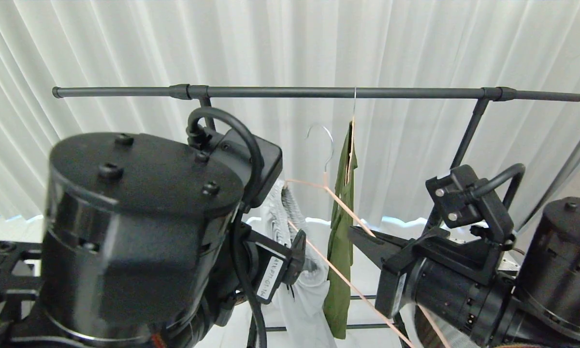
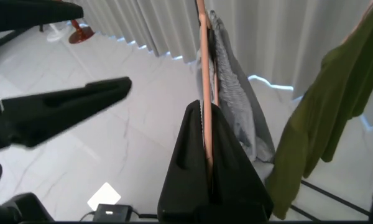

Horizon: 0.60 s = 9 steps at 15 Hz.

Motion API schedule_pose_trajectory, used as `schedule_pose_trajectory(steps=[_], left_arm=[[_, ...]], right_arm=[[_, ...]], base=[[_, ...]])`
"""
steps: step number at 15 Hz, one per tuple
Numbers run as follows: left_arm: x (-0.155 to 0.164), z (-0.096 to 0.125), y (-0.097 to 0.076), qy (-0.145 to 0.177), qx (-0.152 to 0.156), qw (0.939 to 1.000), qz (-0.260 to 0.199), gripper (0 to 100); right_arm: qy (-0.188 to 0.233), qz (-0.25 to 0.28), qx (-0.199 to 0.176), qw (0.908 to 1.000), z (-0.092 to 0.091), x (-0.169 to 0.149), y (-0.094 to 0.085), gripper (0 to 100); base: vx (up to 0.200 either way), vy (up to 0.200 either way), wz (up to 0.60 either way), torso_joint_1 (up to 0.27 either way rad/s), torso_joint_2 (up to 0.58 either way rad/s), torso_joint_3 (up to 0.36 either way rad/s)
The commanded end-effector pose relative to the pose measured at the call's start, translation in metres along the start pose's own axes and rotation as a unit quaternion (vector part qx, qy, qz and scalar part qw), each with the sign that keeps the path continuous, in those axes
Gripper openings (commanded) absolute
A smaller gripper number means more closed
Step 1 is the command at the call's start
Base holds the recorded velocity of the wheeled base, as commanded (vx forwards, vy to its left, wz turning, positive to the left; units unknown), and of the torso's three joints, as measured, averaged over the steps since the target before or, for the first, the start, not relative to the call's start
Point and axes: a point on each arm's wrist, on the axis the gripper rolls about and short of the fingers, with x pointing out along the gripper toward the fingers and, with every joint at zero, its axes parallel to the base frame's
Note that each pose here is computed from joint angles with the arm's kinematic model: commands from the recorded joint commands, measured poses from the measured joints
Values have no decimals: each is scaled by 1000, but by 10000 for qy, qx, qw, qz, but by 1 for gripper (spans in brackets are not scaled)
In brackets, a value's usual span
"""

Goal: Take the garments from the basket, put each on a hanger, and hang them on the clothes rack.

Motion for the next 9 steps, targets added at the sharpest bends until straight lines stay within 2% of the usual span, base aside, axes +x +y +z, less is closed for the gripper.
schedule_pose_trajectory(steps=[1,2,4,5,6,9], left_arm=[[2,-12,13,150,-9,9997,204,100],[7,-25,26,346,-42,9983,459,100],[14,-29,35,385,-200,9969,656,100],[22,-26,40,229,-456,9968,623,100],[25,-24,41,117,-567,9974,432,100],[35,-26,35,127,-571,9982,136,100]], right_arm=[[-63,11,-6,10000,2,-15,-4,0],[-125,35,15,9999,4,-27,-8,0],[-125,35,15,9999,2,-37,-11,0],[-167,109,22,9998,3,-45,-11,0],[-185,161,13,9997,4,-47,-9,0],[-208,240,-210,9993,5,-45,-4,0]], base=[[0,0,0,0,0,0],[0,0,0,0,0,0],[0,0,0,0,0,0],[0,0,0,0,0,0],[0,0,0,0,0,0],[0,0,0,0,0,0]])
